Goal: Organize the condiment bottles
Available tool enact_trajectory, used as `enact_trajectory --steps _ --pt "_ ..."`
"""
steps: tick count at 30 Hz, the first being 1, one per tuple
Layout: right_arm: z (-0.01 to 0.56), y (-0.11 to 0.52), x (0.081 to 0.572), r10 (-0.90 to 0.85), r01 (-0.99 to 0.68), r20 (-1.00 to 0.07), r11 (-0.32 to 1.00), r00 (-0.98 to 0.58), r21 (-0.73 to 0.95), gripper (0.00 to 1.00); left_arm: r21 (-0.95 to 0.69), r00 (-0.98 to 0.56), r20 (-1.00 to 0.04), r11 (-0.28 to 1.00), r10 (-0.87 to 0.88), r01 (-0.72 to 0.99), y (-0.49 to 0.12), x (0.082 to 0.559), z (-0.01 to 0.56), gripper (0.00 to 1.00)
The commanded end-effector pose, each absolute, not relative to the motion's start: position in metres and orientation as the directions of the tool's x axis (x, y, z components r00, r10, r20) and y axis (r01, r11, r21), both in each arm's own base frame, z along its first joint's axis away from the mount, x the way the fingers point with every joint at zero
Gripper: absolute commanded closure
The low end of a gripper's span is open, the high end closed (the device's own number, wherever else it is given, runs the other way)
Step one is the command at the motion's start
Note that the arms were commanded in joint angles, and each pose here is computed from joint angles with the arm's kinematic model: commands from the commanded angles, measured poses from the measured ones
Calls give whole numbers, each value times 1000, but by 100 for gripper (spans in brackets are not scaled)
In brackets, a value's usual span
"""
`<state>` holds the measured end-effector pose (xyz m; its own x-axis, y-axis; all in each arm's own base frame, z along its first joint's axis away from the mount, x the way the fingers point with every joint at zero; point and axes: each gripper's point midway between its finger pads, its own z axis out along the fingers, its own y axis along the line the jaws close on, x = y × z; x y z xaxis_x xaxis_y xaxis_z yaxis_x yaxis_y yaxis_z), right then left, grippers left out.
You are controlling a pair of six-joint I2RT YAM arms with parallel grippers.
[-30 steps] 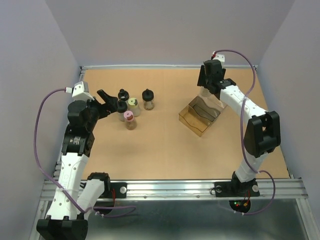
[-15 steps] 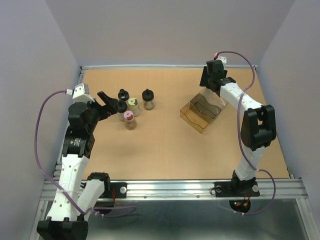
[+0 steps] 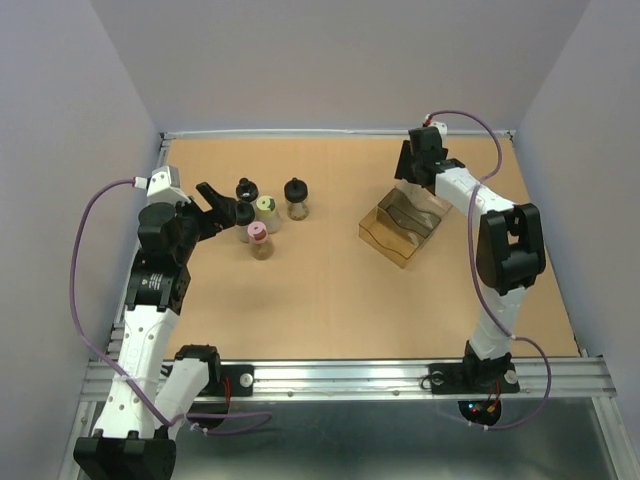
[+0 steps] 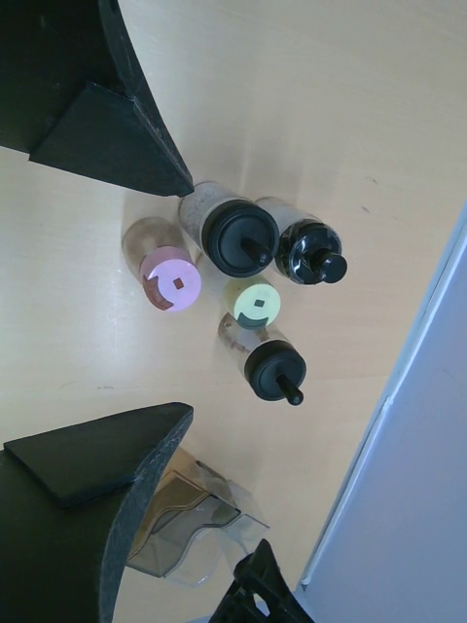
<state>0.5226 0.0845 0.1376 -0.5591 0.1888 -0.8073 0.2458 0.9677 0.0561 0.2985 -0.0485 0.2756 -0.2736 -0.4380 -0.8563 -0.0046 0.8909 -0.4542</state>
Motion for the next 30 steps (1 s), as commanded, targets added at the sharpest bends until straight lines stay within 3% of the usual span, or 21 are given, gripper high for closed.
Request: enact_trajectory --steps 1,2,5,8,9,11,12,20,22,27,30 --pt "128 91 528 222 241 -815 965 -535 105 87 -437 -220 -879 899 -422 23 -47 299 297 2" --pt "127 92 529 220 235 -818 966 -531 108 77 -437 -222 -879 899 -422 22 -47 299 296 2" --pt "123 91 527 208 230 -821 968 -531 97 59 -438 -224 -878 899 -423 21 -47 299 294 2" --pt "122 90 527 199 225 -822 970 -534 89 48 -441 -224 -877 897 -426 20 -47 299 294 2" --pt "128 90 527 200 227 -828 970 -524 90 35 -440 -223 -878 898 -425 21 -47 299 294 2" --pt "134 87 524 201 236 -834 968 -513 88 19 -440 -224 -877 898 -426 17 -47 300 294 2" --pt "148 85 523 207 239 -848 966 -489 98 0 -439 -220 -878 898 -425 19 -47 299 295 2" --pt "231 68 480 220 240 -905 961 -364 137 0 -445 -217 -875 896 -433 4 -45 300 293 1" --pt "250 76 463 226 175 -903 969 -364 172 0 -450 -219 -871 893 -441 -5 -44 302 291 1" --pt "266 156 415 108 -332 -877 899 -468 287 0 -459 -213 -866 888 -453 -22 -42 304 290 1" --pt "256 180 398 26 -471 -865 830 -502 298 0 -467 -213 -861 884 -462 -24 -42 305 290 1"
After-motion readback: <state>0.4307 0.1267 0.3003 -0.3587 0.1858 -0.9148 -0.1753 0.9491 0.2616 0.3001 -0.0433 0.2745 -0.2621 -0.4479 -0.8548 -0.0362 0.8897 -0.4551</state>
